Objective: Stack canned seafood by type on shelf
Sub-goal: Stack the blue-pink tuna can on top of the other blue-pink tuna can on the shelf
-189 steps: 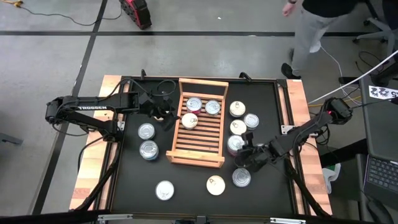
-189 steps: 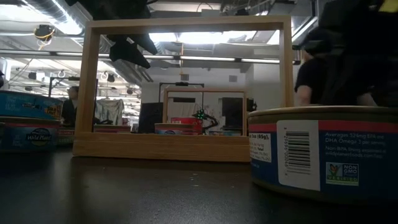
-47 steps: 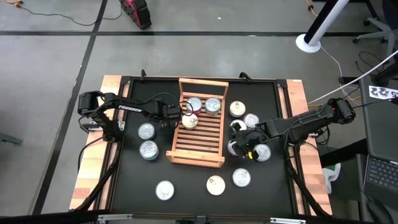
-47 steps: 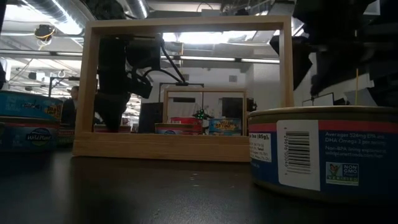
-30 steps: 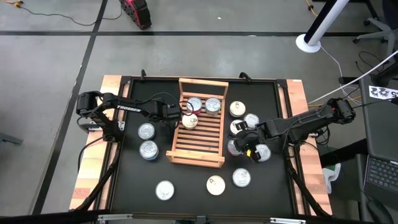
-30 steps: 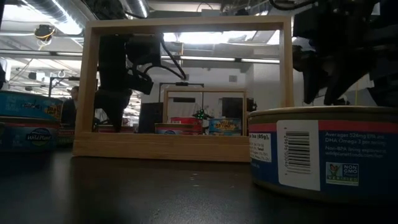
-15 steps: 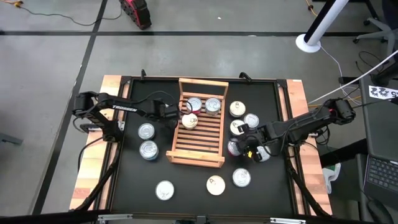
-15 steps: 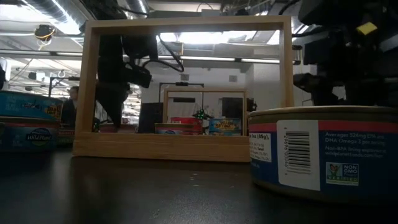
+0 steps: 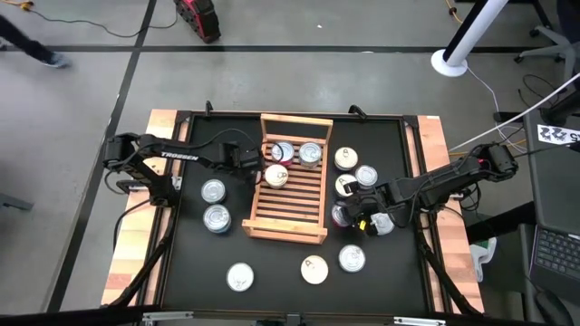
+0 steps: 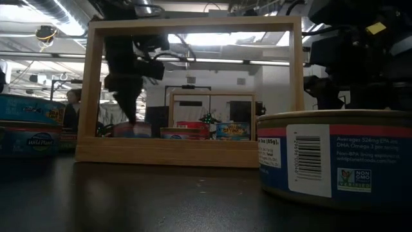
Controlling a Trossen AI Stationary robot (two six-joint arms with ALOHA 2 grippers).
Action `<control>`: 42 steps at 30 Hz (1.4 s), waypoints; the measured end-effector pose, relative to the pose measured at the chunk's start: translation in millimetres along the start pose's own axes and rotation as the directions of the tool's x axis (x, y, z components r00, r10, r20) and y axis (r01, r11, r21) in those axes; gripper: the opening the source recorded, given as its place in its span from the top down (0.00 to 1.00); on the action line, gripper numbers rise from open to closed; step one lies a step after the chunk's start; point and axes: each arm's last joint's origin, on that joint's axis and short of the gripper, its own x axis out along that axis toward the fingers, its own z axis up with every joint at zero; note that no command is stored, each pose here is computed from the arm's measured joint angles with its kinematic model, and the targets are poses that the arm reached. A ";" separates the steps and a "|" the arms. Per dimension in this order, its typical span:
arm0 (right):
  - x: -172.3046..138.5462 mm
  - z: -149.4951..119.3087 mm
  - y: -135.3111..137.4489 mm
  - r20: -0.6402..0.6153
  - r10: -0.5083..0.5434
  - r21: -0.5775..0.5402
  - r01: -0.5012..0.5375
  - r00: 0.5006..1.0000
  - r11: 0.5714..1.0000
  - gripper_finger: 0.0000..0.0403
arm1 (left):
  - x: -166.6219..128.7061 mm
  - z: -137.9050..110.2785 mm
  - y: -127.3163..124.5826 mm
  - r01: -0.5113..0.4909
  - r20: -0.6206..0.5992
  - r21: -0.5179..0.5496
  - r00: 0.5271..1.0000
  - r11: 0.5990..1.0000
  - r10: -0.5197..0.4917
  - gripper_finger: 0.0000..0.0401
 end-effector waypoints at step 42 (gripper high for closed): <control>0.0 1.4 -0.3 0.015 -0.003 -0.003 0.003 1.000 1.000 0.59 | -52.2 44.6 -40.2 0.095 0.321 0.137 0.937 0.986 -0.135 1.00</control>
